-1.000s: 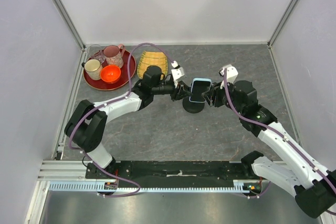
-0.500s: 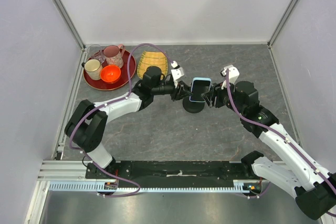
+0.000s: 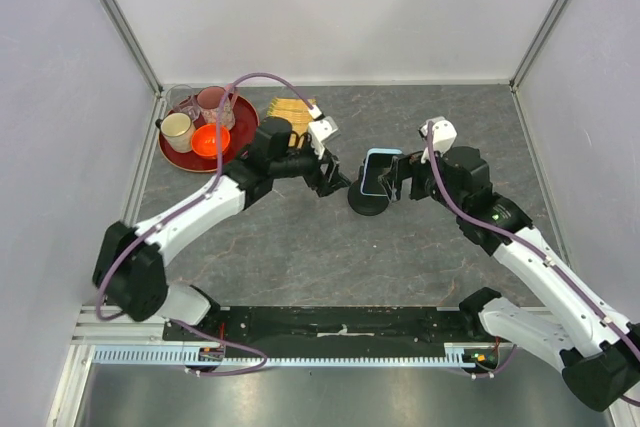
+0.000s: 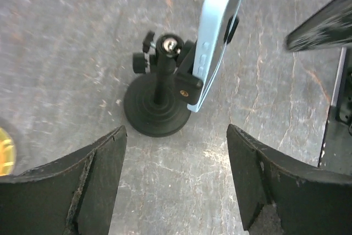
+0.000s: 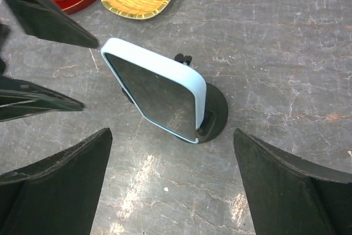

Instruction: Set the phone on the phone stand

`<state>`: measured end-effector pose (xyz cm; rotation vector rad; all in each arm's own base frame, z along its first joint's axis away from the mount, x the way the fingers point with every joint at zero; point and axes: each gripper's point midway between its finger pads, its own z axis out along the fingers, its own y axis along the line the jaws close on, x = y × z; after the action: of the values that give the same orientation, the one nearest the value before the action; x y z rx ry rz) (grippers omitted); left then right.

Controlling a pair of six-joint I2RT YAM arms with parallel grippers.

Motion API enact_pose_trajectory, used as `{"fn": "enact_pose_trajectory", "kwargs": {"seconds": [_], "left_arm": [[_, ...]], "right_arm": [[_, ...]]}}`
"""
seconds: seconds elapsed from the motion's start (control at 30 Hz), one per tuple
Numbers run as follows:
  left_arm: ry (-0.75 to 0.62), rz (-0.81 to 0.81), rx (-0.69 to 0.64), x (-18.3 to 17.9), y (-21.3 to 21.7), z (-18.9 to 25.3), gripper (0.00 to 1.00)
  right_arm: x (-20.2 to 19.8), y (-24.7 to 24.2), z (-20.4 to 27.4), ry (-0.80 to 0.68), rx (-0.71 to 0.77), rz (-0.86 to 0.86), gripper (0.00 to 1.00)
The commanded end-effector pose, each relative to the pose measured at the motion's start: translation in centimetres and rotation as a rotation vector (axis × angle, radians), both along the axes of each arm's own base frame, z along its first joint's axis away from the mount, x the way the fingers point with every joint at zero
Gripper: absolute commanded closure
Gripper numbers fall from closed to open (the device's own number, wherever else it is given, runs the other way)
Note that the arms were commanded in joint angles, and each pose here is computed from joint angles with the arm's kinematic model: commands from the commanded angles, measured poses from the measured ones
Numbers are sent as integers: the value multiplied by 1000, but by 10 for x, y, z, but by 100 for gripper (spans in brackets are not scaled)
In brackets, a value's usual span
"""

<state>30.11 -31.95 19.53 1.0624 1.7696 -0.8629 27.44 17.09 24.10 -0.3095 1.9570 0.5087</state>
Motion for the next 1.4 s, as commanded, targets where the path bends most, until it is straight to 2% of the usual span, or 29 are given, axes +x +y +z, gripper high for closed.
{"fn": "enact_pose_trajectory", "kwargs": {"seconds": [0.0, 0.07, 0.2, 0.47, 0.87, 1.37], "left_arm": [[-72, 104, -60, -8, 20, 41, 20], [-174, 167, -93, -5, 30, 62, 20], [-232, 270, -123, 3, 41, 80, 19], [-173, 321, -173, 6, 40, 83, 20], [-131, 258, -219, -6, 30, 90, 22], [-111, 269, -211, -3, 29, 85, 23]], "right_arm": [[8, 5, 17, 0, 18, -62, 2], [9, 10, 12, 12, 5, -77, 2], [16, 9, 6, 9, -49, -175, 2], [25, 13, 6, 6, -73, -316, 2], [33, 36, 22, -42, 11, -253, 2], [44, 40, 28, -35, 60, -323, 2]]}}
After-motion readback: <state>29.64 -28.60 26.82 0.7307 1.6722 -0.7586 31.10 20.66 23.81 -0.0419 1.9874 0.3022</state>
